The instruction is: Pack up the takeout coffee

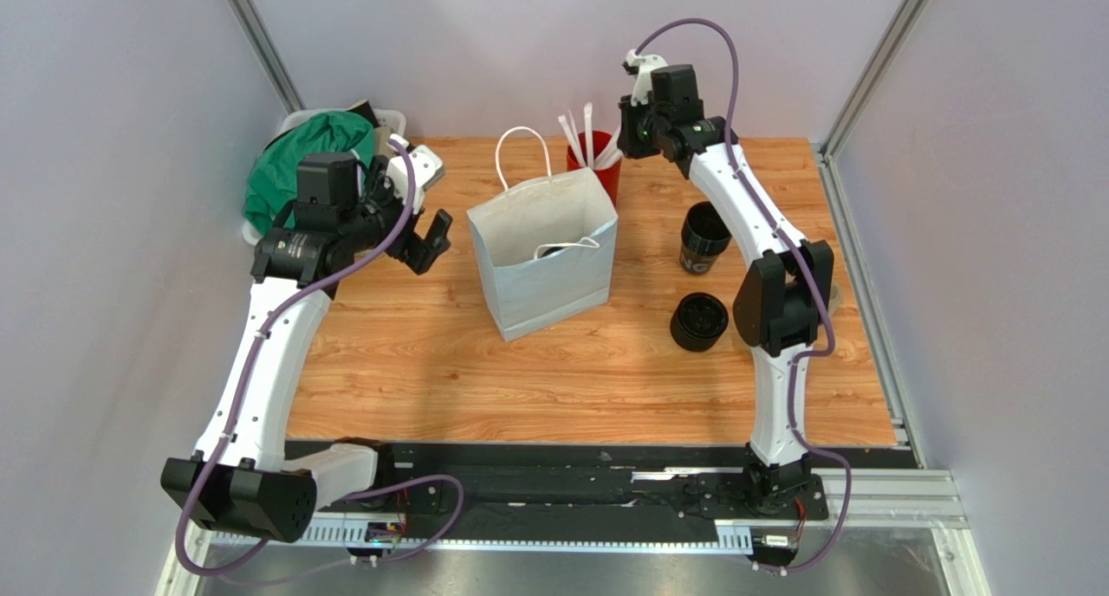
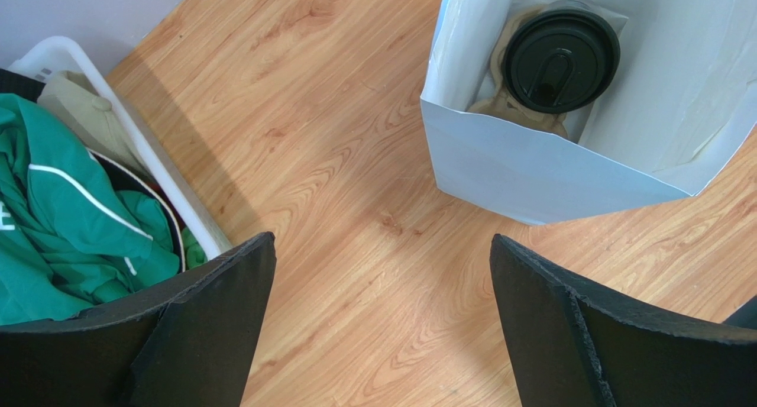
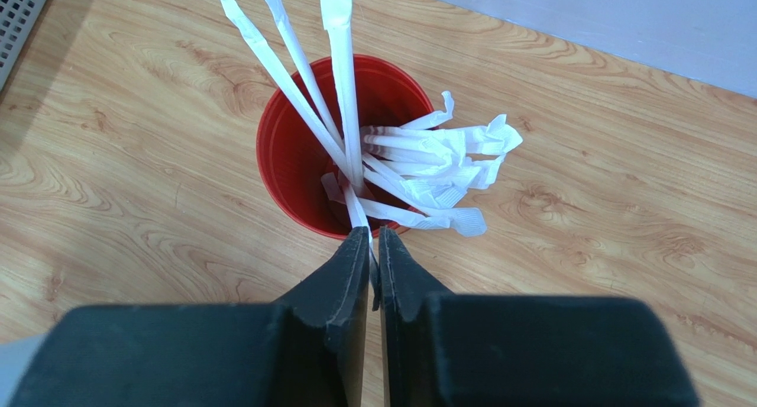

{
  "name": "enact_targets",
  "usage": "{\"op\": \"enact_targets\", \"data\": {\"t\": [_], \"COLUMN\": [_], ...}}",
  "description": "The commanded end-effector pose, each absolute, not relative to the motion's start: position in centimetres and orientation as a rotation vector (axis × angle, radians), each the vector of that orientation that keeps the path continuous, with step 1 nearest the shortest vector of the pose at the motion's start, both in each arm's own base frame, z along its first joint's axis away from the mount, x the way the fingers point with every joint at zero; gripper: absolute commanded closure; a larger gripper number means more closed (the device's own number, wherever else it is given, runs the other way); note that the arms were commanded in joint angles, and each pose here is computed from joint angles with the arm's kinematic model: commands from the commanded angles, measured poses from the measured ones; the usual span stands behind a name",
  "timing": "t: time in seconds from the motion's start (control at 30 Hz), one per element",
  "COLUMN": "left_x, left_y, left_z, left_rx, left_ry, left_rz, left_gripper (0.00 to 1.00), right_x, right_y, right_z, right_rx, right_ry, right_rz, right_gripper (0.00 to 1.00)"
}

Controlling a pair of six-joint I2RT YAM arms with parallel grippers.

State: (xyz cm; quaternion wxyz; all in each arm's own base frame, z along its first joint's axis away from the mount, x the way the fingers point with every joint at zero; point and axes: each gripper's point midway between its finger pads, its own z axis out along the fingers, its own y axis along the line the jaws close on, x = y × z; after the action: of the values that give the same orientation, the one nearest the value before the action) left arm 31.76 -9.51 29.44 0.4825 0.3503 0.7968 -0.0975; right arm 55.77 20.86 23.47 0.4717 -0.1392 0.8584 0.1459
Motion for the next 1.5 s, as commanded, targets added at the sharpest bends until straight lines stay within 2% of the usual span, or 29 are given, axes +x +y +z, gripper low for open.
{"op": "enact_targets", "data": {"t": [0.0, 0.1, 0.17, 0.87, 1.2, 1.47], "left_x": [31.8, 31.9, 31.9, 31.9, 31.7, 31.5], "left_y": [-9.9, -10.0, -10.0, -10.3, -10.3, -10.3], "left_z": [30.6, 30.5, 30.4, 29.9, 29.8, 30.1], "left_rx": [0.84, 0.839, 0.84, 0.84, 0.84, 0.83], "left_ry": [1.895, 1.898, 1.902, 1.902, 1.891, 1.882], "left_rz": [-0.265, -0.271, -0.276, -0.298, -0.296, -0.297], "left_gripper": [0.01, 0.01, 0.01, 0.01, 0.01, 0.01], "right_x": [55.4, 55.2, 55.1, 51.5, 46.7, 41.0], "right_y": [20.8, 20.7, 20.8, 21.0, 19.9, 18.5], "right_z": [26.8, 27.2, 27.6, 34.8, 41.3, 45.8], "right_rx": [-0.333, -0.333, -0.337, -0.375, -0.425, -0.463], "right_ry": [2.03, 2.024, 2.014, 1.919, 1.814, 1.719], "right_rz": [0.368, 0.366, 0.365, 0.365, 0.379, 0.394], "right_gripper": [0.91, 0.94, 1.0, 1.0, 1.0, 1.0]}}
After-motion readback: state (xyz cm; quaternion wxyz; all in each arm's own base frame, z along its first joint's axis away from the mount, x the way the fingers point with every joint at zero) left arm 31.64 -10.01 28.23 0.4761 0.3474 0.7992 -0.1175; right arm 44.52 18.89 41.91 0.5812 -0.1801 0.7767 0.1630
